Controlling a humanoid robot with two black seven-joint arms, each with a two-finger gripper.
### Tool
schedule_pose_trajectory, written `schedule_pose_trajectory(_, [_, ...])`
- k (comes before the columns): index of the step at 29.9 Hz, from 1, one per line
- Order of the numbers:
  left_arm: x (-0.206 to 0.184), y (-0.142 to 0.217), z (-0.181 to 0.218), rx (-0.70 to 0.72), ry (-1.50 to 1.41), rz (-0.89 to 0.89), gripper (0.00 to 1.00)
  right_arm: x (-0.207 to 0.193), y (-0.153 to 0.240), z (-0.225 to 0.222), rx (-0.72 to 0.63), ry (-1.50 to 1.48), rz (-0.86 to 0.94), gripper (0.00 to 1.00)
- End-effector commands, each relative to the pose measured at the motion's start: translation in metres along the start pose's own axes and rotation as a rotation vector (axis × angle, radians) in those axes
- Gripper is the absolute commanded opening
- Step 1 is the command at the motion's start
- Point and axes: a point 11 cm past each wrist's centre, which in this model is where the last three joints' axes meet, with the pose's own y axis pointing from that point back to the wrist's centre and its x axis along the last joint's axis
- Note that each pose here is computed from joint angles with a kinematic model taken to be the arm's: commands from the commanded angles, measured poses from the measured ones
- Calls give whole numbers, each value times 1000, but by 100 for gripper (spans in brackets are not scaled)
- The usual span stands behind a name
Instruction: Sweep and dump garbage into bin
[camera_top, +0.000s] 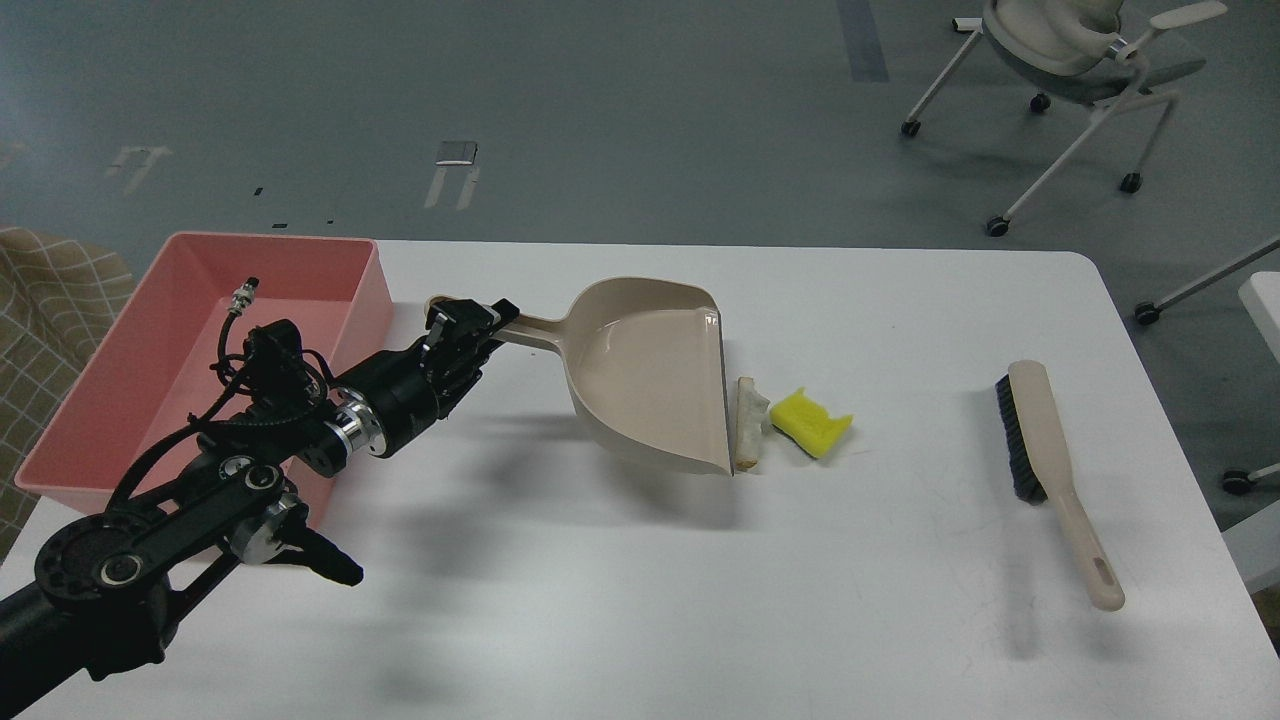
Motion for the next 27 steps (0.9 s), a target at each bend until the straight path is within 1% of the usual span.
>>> schedule_pose_trajectory(1, [-4, 5, -11, 12, 6, -3, 4, -11, 0, 6, -32, 63, -27, 100])
schedule_pose_trajectory(6, [-14, 7, -23, 32, 25, -6, 4, -24, -2, -1, -19, 99, -62, 100])
schedule_pose_trajectory(11, [-16, 7, -25, 39, 29, 0, 4, -24, -3, 0, -37, 141, -58, 100])
schedule_pose_trajectory(13, [-25, 4, -26, 35, 46, -10, 4, -22, -2, -1, -42, 165, -53, 100])
schedule_pose_trajectory(15, [-29, 3, -28, 36, 55, -10, 4, -24, -2, -7, -30, 177, -58, 100])
schedule_pose_trajectory(19, [-25, 4, -37, 58, 57, 6, 4, -21, -3, -18, -3, 182, -50, 100])
schedule_pose_trajectory(22, [-26, 5, -42, 70, 62, 13, 4, -17, -5, -34, 33, 191, -39, 100])
schedule_pose_trajectory(25, [-30, -1, -36, 51, 69, 14, 3, -22, -9, -35, 43, 185, -49, 100])
schedule_pose_trajectory(27, [-40, -6, -34, 41, 77, 1, 3, -31, -14, -32, 44, 172, -69, 100])
